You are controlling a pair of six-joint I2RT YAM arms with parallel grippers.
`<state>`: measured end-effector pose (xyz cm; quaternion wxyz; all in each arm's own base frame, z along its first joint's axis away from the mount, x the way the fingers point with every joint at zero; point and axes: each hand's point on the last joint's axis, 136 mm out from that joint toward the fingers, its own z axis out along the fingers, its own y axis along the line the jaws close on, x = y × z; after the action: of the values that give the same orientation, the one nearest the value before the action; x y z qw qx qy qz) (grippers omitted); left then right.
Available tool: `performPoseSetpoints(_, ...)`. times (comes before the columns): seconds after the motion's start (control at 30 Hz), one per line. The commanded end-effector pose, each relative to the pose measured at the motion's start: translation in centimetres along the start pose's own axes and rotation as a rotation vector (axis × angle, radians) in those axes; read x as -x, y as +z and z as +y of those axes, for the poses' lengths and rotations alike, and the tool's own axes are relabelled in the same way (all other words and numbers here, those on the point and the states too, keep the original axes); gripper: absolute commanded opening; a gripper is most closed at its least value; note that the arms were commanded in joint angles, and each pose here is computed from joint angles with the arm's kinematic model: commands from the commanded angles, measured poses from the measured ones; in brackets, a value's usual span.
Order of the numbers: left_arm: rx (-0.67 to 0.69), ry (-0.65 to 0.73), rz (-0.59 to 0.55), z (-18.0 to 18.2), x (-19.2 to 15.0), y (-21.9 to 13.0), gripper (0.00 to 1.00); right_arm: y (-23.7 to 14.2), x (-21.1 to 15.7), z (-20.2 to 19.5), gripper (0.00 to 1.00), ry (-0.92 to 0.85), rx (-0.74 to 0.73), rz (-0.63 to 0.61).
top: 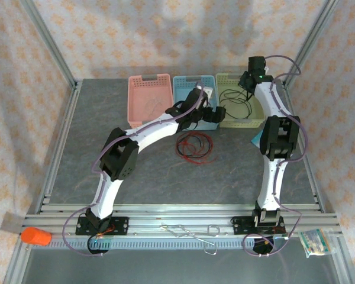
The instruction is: Untangle the cables
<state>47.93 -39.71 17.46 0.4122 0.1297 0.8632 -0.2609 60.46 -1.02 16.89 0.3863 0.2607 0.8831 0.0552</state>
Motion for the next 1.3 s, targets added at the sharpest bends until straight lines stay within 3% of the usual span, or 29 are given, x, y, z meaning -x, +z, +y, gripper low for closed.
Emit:
performPoseSetpoints(0.0,-0.025,0.011,-0.086,-0.8,2.9,-3.2,0.99,-1.5,0.5,0.1,0.26,0.005,0.005,-0.003)
performPoseSetpoints(0.17,-0.017,0.012,-0.094,-0.8,1.7,-5.4,0.99,-5.2,1.9,0.4,0.39,0.010,0.025,-0.051)
performPoseSetpoints(0.33,-0.011,0.015,-0.105,-0.9,-0.2,-8.3,0.99,-9.9,0.2,0.8,0.37,-0.020,0.054,-0.099)
performPoseSetpoints(0.7,0.017,-0.063,-0.094,0.3,-8.2,-13.3,0.99,-16.9,-13.6,0.0,0.31,-0.074,0.142,-0.024)
performPoseSetpoints(0.97,-0.002,-0.294,-0.150,3.2,-13.6,-17.0,0.99,-18.4,-25.2,0.4,0.31,-0.192,0.199,0.106)
performPoseSetpoints(1.27,-0.038,-0.465,-0.208,5.8,-16.6,-20.4,0.98,-18.4,-32.7,5.2,0.31,-0.399,0.279,0.216)
